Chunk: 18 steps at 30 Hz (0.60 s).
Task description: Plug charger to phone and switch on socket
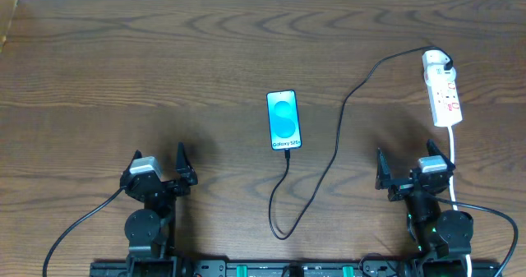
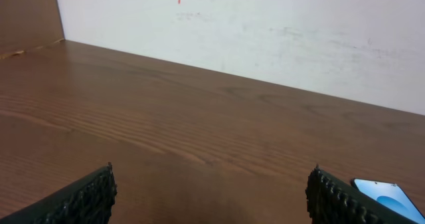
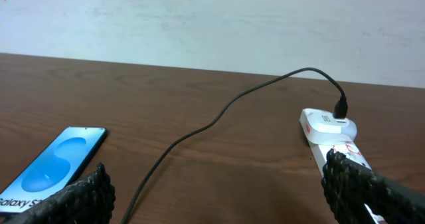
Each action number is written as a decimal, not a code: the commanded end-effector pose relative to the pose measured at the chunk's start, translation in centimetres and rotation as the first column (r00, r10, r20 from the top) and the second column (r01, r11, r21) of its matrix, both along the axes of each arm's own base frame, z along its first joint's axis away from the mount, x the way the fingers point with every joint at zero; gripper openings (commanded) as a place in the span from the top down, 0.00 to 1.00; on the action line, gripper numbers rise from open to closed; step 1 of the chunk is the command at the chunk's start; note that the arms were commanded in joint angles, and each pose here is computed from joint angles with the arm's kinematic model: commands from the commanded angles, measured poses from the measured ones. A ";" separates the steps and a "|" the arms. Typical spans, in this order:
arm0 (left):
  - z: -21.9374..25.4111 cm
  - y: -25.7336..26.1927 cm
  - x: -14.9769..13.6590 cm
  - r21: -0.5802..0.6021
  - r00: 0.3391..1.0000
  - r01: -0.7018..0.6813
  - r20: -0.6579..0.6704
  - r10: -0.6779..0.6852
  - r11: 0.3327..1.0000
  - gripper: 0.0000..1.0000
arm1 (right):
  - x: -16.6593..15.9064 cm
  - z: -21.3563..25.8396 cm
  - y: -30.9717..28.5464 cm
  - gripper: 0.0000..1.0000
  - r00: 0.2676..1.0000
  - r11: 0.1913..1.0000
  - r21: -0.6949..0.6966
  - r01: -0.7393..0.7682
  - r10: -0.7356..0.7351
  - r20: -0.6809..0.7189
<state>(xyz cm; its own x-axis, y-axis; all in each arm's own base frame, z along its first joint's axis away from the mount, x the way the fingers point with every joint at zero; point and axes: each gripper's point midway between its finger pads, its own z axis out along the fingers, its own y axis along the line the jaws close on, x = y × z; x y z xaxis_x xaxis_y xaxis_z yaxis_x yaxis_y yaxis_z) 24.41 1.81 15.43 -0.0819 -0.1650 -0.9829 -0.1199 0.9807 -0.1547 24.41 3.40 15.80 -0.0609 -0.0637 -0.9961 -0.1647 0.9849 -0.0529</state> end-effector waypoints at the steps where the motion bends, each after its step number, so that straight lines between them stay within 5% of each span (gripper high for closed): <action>1: -1.7 0.3 -0.1 0.015 0.998 -0.013 -0.055 0.014 1.000 0.09 | -0.1 0.1 0.5 0.01 0.999 0.999 -0.027 -0.030 0.031 0.008; 18: -1.7 0.3 -0.1 0.015 0.998 -0.013 -0.055 0.014 1.000 0.10 | 0.1 0.1 -1.0 0.01 0.998 0.998 0.022 0.065 -0.065 0.000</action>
<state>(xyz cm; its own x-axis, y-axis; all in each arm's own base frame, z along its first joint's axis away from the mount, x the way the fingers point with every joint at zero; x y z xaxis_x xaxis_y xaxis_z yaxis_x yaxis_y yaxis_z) 24.40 1.81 15.43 -0.0818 -0.1650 -0.9829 -0.1203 0.9806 -0.1546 24.47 3.03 15.80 -0.0611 -0.0711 -0.9956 -0.1437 0.9877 -0.0617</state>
